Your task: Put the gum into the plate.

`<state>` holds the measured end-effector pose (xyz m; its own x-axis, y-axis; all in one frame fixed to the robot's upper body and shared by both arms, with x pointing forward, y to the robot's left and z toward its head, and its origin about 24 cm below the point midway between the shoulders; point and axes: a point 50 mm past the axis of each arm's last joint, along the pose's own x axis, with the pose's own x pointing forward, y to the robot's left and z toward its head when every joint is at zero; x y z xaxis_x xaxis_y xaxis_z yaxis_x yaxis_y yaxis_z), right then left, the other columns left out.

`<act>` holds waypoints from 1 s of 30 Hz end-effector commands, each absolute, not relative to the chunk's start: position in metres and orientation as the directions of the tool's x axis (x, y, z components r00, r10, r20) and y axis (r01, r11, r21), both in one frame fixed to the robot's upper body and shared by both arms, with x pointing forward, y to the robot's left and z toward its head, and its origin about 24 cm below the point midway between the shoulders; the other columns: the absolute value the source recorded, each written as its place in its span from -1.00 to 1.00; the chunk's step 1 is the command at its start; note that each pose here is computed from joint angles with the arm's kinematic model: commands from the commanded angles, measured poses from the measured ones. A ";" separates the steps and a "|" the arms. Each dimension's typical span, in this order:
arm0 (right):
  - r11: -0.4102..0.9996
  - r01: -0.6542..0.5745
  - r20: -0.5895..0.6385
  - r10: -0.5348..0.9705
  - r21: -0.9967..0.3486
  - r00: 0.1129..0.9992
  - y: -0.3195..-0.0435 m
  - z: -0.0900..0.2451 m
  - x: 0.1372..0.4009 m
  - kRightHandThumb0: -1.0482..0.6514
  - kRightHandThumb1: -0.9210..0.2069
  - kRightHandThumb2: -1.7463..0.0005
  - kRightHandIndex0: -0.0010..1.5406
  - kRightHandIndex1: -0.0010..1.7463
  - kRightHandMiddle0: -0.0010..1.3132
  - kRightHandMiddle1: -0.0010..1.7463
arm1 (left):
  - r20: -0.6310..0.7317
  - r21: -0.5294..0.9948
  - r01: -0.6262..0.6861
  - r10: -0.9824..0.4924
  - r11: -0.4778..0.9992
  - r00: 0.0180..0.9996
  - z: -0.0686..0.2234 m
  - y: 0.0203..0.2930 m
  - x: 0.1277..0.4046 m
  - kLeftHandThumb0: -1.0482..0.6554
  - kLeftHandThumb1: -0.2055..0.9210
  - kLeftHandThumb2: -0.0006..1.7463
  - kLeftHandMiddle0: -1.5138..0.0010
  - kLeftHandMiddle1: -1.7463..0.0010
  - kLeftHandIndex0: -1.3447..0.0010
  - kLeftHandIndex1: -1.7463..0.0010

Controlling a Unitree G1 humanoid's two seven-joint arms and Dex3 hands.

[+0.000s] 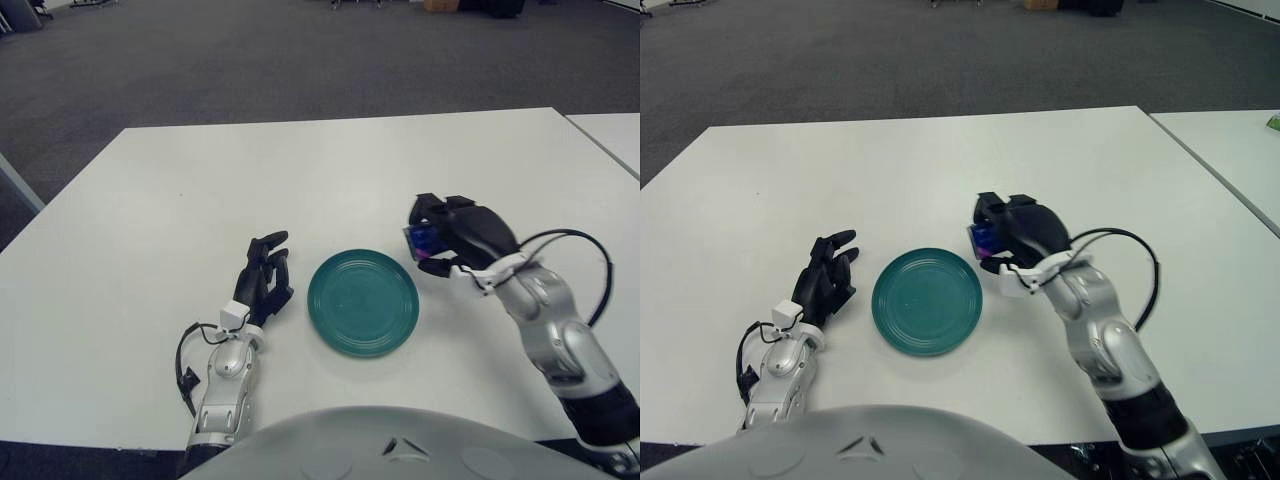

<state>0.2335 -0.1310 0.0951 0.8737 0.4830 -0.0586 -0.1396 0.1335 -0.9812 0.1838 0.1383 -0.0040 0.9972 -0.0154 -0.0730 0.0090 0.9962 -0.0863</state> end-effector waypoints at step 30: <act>0.047 -0.150 -0.086 0.636 -0.987 0.767 -0.089 0.083 0.207 -0.23 -0.51 -0.03 -0.46 0.14 -0.44 1.00 | -0.159 -0.211 -0.071 0.038 0.975 0.987 -0.026 0.125 0.175 -0.79 1.00 0.00 0.76 0.03 1.00 -0.12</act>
